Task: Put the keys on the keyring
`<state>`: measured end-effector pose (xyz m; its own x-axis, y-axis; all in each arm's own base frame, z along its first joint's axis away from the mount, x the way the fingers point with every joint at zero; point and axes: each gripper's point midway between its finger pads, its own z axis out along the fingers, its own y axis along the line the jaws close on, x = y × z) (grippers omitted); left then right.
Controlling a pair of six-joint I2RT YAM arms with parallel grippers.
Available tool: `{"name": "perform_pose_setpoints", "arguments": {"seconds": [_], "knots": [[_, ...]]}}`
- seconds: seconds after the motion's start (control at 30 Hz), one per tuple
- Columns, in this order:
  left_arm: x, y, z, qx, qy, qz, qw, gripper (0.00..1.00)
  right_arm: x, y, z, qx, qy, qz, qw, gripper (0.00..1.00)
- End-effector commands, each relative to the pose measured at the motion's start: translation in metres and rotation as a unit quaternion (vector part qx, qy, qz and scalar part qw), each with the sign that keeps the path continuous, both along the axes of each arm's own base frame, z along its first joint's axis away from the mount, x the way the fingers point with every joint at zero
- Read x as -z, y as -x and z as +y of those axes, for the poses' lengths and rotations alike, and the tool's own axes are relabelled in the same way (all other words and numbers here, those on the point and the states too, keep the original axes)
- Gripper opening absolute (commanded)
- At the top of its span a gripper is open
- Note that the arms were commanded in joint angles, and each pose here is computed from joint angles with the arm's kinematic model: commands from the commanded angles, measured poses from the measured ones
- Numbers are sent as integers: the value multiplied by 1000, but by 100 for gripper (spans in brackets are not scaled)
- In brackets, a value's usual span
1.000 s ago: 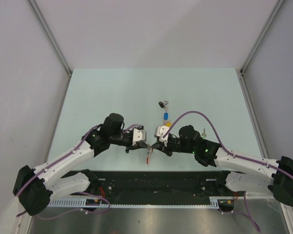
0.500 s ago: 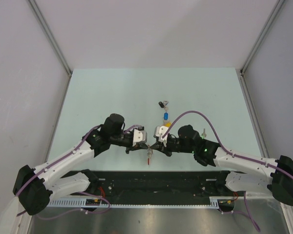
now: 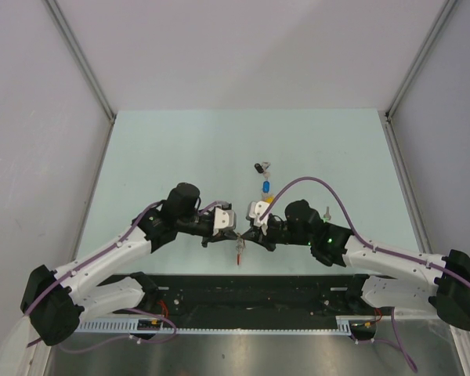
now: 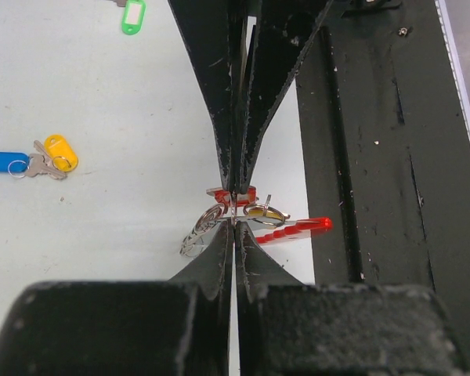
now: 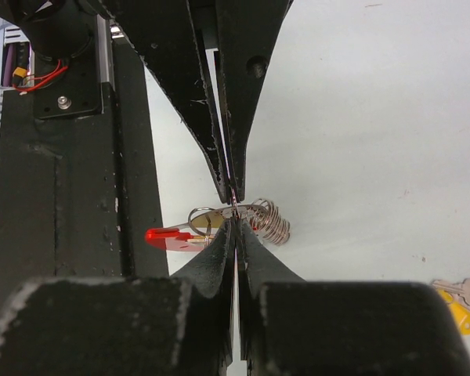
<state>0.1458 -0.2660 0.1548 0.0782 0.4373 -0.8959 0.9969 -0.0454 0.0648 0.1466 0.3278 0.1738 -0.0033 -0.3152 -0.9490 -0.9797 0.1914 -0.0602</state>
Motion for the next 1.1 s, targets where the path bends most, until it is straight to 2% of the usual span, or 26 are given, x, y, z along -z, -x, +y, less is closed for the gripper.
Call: {"name": "perform_pose_setpoints", "arguments": {"seconds": [0.0,0.17,0.23,0.37,0.47,0.63,1.07], "knots": [[-14,2,-9,17,18,-13,1000,0,-56,-6,17,-3,-68,-32,997,0],[-16,2,-9,11,21,-13,1000,0,-55,-7,21,-5,-67,-28,997,3],[-20,1,-10,8,27,-15,999,0,-56,-8,21,-2,-67,-28,997,10],[-24,3,-11,10,38,-13,999,0,-60,-8,13,12,-67,-27,997,33],[-28,5,-13,12,46,-9,999,0,-69,-5,6,20,-74,-26,997,39],[-34,4,-14,6,62,-12,998,0,-68,-4,-12,45,-73,-24,996,40],[-37,6,-16,9,72,-7,997,0,-38,5,-19,32,-73,-28,996,36]]}}
